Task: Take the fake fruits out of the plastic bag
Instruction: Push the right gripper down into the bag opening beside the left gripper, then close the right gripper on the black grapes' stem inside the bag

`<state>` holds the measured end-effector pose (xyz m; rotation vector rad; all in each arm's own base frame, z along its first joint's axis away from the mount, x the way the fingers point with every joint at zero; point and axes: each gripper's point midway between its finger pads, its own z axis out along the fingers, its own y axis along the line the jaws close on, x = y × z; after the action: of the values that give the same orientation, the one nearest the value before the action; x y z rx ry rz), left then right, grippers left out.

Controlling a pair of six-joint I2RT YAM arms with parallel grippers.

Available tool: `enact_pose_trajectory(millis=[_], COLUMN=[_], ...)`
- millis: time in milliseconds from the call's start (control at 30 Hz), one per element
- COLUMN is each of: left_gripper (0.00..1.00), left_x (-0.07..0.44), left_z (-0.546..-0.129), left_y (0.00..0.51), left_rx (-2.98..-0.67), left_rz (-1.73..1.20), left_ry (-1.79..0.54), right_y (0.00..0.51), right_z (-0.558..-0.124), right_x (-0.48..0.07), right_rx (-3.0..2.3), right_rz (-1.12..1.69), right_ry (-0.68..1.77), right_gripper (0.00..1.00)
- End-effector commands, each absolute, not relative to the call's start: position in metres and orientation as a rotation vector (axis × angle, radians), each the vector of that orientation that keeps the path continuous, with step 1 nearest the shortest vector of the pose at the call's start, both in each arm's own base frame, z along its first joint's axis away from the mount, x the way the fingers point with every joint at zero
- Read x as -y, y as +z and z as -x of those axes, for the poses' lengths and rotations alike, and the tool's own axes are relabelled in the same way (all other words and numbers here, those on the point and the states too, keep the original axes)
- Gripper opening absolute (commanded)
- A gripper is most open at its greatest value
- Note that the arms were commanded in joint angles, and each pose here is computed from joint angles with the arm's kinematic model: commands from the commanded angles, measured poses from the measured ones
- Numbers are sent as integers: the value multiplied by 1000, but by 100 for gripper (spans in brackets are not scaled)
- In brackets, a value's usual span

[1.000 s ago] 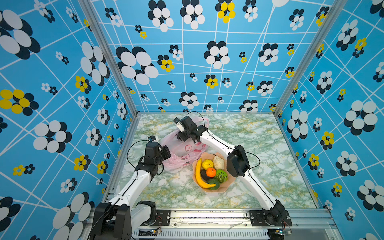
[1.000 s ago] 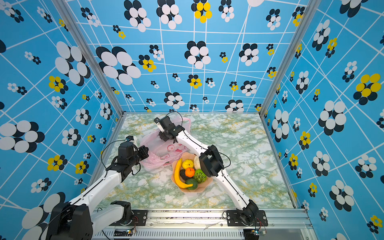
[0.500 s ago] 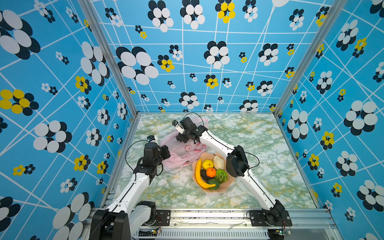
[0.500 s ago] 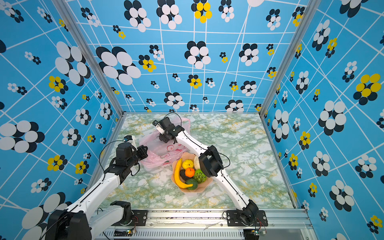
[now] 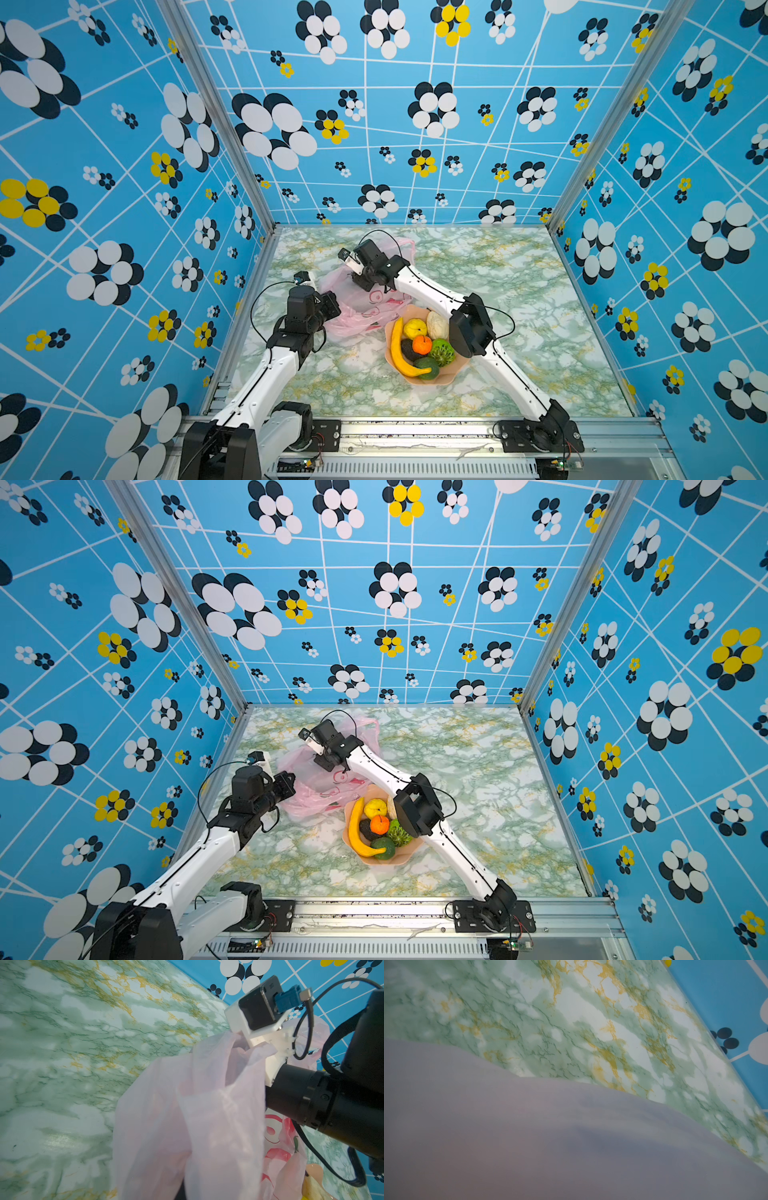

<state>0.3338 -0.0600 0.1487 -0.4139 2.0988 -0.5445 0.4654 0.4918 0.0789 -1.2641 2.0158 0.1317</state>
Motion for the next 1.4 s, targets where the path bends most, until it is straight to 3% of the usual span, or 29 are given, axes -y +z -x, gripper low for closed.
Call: enact_pose_trajectory(millis=[0, 300, 567, 1367], left_gripper=[0, 0, 0, 0], left_x=[60, 60, 59, 53], left_z=[-334, -334, -334, -337], left_y=[147, 148, 147, 129], left_rx=[-2098, -2095, -2095, -2157], left_rz=[409, 410, 414, 449], left_ry=[-539, -542, -535, -482], right_y=[69, 65, 76, 149], right_z=[-475, -488, -500, -449], right_x=[-486, -478, -473, -485], right_rx=[-2015, -2000, -1979, -1930], right_rz=[1248, 1219, 1147, 1066], right_ry=[33, -78, -139, 100], right_gripper=[22, 18, 0, 0])
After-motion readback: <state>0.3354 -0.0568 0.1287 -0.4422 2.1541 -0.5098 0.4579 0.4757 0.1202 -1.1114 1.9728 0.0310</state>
